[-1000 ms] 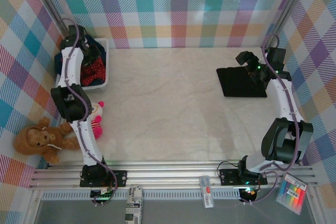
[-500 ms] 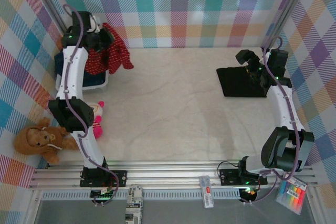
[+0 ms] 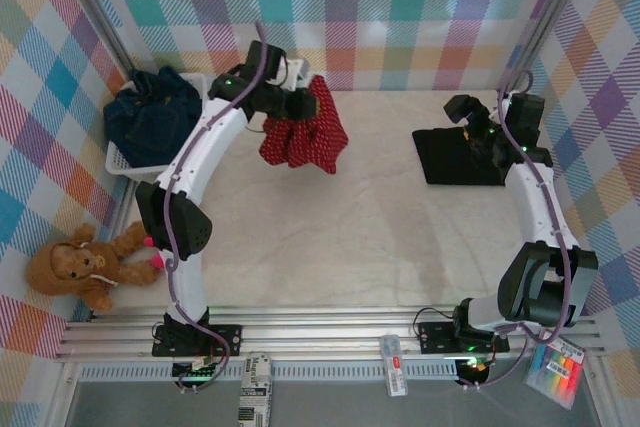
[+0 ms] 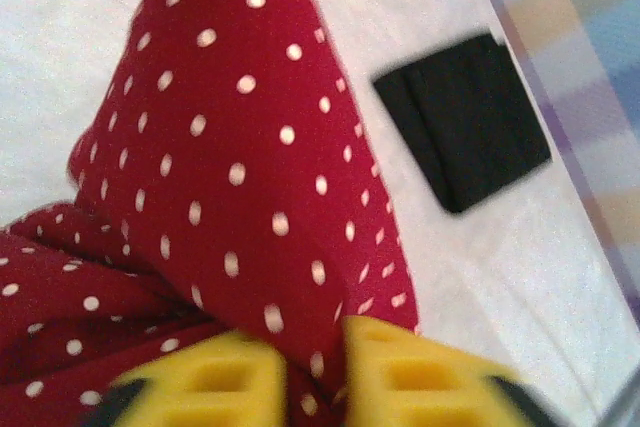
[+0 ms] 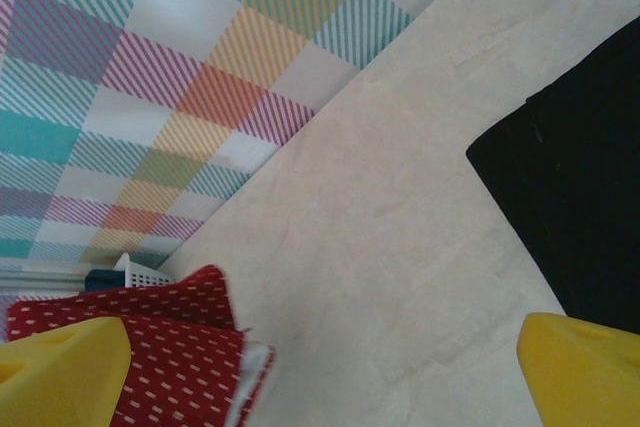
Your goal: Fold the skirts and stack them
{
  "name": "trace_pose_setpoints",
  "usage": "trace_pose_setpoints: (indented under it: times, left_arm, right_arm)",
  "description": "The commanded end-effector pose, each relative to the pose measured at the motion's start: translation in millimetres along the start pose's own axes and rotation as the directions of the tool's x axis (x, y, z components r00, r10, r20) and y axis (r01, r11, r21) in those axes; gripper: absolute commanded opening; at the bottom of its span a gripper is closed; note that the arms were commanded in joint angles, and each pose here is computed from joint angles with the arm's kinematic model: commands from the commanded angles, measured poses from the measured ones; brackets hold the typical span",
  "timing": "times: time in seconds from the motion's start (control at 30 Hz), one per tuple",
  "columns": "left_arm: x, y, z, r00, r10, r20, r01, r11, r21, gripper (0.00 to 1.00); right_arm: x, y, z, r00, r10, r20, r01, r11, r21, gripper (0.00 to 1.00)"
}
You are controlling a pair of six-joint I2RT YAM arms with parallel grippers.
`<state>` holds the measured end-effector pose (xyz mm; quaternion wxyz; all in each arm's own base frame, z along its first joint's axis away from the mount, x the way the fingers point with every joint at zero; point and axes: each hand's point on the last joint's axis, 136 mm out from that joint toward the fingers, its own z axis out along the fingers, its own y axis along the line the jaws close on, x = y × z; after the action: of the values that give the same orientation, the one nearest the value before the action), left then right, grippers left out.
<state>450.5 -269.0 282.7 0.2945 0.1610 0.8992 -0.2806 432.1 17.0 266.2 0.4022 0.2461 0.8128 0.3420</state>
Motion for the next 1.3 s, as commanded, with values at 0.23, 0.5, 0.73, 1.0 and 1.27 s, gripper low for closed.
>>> trace_pose_setpoints:
  times: [0.23,0.5,0.73,1.0,1.27]
  left_arm:
    - [40.8,10.6,4.1,0.998,0.059,-0.024,-0.059,0.998,0.018,1.0]
    - [68.5,58.3,36.1,0.982,-0.182,-0.057,0.171,0.973,-0.158,1.0]
    - [84.9,95.6,53.4,0.924,-0.382,-0.026,0.365,0.899,-0.241,1.0]
    - [99.1,104.1,59.1,0.895,-0.444,-0.044,0.422,0.874,-0.241,1.0]
    - [115.5,108.9,69.0,0.863,-0.501,-0.062,0.474,0.846,-0.245,1.0]
  right_arm:
    - [52.9,27.9,45.7,0.978,-0.13,-0.166,0.115,0.988,-0.098,0.99]
    - [112.6,43.3,89.3,0.932,-0.199,-0.303,0.163,0.977,-0.14,0.99]
    - [147.8,28.0,111.8,0.905,-0.255,-0.341,0.24,0.967,-0.085,0.99]
    - [145.8,-1.9,115.4,0.906,-0.273,-0.322,0.298,0.954,0.028,0.99]
    - [154.4,-19.8,129.9,0.889,-0.329,-0.318,0.35,0.937,0.01,0.99]
